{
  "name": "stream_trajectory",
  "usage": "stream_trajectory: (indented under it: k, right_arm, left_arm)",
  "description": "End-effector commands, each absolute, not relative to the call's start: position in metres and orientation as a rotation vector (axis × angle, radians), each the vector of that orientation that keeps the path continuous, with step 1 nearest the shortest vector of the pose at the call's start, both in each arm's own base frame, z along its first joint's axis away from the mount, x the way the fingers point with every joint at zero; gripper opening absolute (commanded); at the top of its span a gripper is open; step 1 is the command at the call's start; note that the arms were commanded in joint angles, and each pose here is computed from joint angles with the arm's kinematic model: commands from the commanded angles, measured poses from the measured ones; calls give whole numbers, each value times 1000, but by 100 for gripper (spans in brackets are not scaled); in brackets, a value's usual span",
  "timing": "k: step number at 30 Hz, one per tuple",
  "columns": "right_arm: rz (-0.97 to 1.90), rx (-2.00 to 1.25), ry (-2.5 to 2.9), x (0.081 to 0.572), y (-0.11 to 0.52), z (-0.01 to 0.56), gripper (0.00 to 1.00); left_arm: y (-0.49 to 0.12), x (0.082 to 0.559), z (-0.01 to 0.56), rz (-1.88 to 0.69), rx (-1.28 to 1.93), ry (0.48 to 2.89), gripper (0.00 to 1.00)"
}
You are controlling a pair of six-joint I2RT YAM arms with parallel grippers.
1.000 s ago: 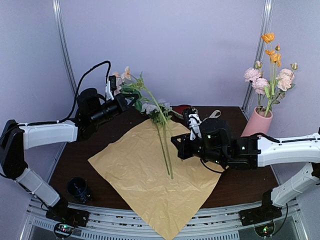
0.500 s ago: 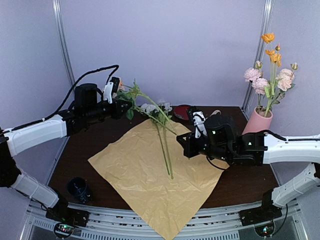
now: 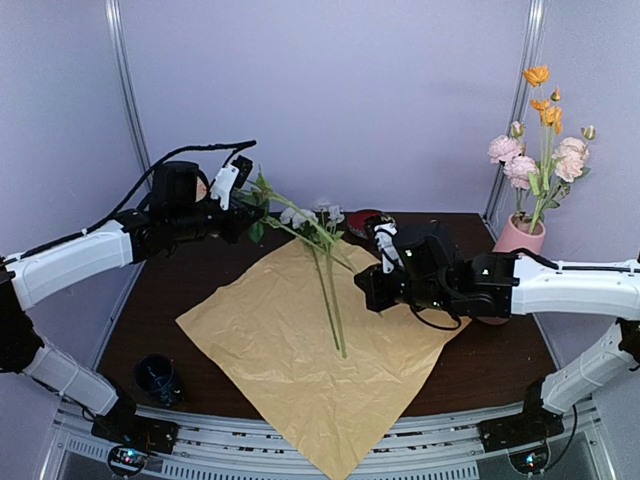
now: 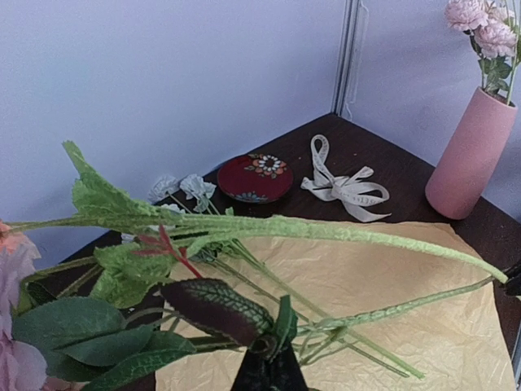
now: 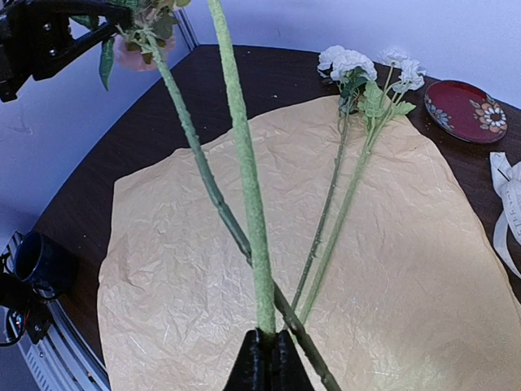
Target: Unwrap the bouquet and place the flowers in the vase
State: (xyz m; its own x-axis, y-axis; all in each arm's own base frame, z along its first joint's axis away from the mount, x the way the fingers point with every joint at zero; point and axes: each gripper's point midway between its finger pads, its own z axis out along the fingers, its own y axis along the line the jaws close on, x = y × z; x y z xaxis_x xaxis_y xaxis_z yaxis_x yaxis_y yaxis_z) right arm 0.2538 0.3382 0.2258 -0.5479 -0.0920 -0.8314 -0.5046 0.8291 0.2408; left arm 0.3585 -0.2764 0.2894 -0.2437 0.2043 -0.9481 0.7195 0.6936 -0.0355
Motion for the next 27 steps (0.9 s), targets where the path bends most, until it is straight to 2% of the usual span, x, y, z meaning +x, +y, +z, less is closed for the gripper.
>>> stream_trajectory:
  k: [1, 10, 15, 22, 23, 24, 25, 26, 27]
  right_arm:
    - [657, -433, 2025, 256, 337, 266, 0]
    - [409, -488, 2132, 276, 314, 226, 0]
    - [547, -538, 2180, 264, 335, 203, 0]
    - [815, -437, 2243, 249, 356, 159, 0]
    - [849, -419, 2256, 247, 359, 152, 0]
    - [883, -396, 2264, 245, 362, 146, 0]
    - [912, -370, 2270, 245, 364, 141, 0]
    - [947, -330, 2277, 245, 367, 137, 0]
    - [988, -297, 2259, 246, 370, 138, 0]
  left_arm:
    - [-275, 369, 291, -454, 818, 1770, 0]
    - [-290, 355, 277, -459, 1015, 1712, 0]
    - [-293, 377, 258, -393, 1011, 1775, 0]
    - [-312, 416, 225, -423, 914, 1915, 0]
    - [-314, 419, 224, -432, 902, 1919, 2]
    - [-315, 421, 223, -440, 891, 1920, 13]
    - [-316, 423, 223, -448, 873, 1923, 27]
    - [-316, 424, 223, -453, 858, 1926, 47]
    - [-316, 424, 223, -459, 845, 1928, 59]
